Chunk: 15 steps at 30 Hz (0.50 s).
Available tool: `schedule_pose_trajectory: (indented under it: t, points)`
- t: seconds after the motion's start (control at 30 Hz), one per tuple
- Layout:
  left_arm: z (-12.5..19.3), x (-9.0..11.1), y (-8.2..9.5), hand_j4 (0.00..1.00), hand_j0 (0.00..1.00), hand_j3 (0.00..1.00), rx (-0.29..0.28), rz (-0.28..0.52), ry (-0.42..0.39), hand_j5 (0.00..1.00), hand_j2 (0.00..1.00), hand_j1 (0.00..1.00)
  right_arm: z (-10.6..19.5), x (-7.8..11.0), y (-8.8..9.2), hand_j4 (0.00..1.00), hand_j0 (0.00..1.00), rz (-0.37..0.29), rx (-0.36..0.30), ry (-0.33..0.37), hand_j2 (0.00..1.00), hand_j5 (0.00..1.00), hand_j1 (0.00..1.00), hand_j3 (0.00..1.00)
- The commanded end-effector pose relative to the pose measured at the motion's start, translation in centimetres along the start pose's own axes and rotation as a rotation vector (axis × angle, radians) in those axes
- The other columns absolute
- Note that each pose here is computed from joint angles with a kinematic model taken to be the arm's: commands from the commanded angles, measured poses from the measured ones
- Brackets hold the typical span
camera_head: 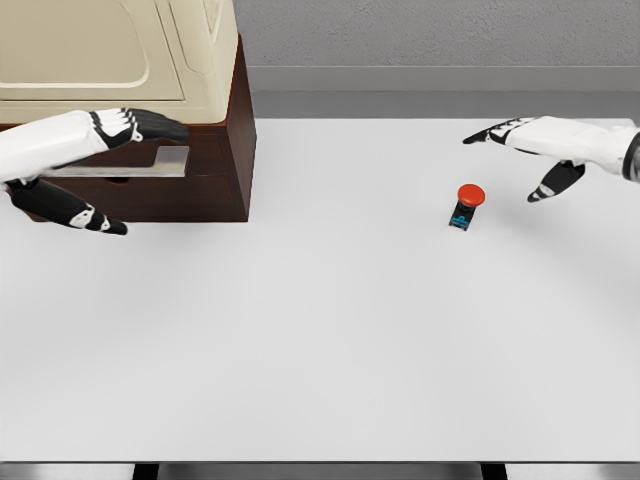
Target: Open the cabinet drawer with left arm, and place a switch into the drawer with right arm
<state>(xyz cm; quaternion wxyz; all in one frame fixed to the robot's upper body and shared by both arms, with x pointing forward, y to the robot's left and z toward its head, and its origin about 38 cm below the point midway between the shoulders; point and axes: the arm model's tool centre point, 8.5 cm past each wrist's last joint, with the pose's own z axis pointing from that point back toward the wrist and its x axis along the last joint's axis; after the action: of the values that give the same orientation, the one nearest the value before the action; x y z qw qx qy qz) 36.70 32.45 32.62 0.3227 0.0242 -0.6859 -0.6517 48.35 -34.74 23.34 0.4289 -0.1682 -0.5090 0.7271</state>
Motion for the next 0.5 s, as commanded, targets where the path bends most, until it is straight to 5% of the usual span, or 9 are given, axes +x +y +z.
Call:
schedule_pose_trajectory:
  t: [0.0, 0.13, 0.2, 0.33, 0.47]
  points:
    - [0.4, -0.7, 0.2, 1.00, 1.00, 1.00, -0.004, 0.020, 0.077, 1.00, 1.00, 1.00, -2.1, 0.0, 2.1, 1.00, 1.00, -0.041, 0.049, -0.007, 1.00, 1.00, 1.00, 1.00]
    - [0.8, -2.5, -0.5, 1.00, 1.00, 1.00, -0.184, 0.075, 0.284, 1.00, 1.00, 1.00, -2.5, 0.1, 2.7, 1.00, 1.00, -0.020, 0.073, 0.000, 1.00, 1.00, 1.00, 1.00]
    - [1.1, -2.3, -0.4, 1.00, 1.00, 1.00, -0.307, 0.079, 0.305, 1.00, 1.00, 1.00, -2.8, 0.3, 3.1, 1.00, 1.00, -0.013, 0.092, -0.005, 1.00, 1.00, 1.00, 1.00]
    - [0.9, -1.8, 1.1, 1.00, 1.00, 1.00, -0.283, 0.048, 0.294, 1.00, 1.00, 1.00, -3.3, 0.9, 2.7, 1.00, 1.00, 0.017, 0.110, -0.017, 1.00, 1.00, 1.00, 1.00]
    - [0.8, -1.5, 1.5, 1.00, 1.00, 1.00, -0.241, 0.107, 0.266, 1.00, 1.00, 1.00, -3.8, 1.9, 3.0, 1.00, 1.00, 0.040, 0.131, -0.043, 1.00, 1.00, 1.00, 1.00]
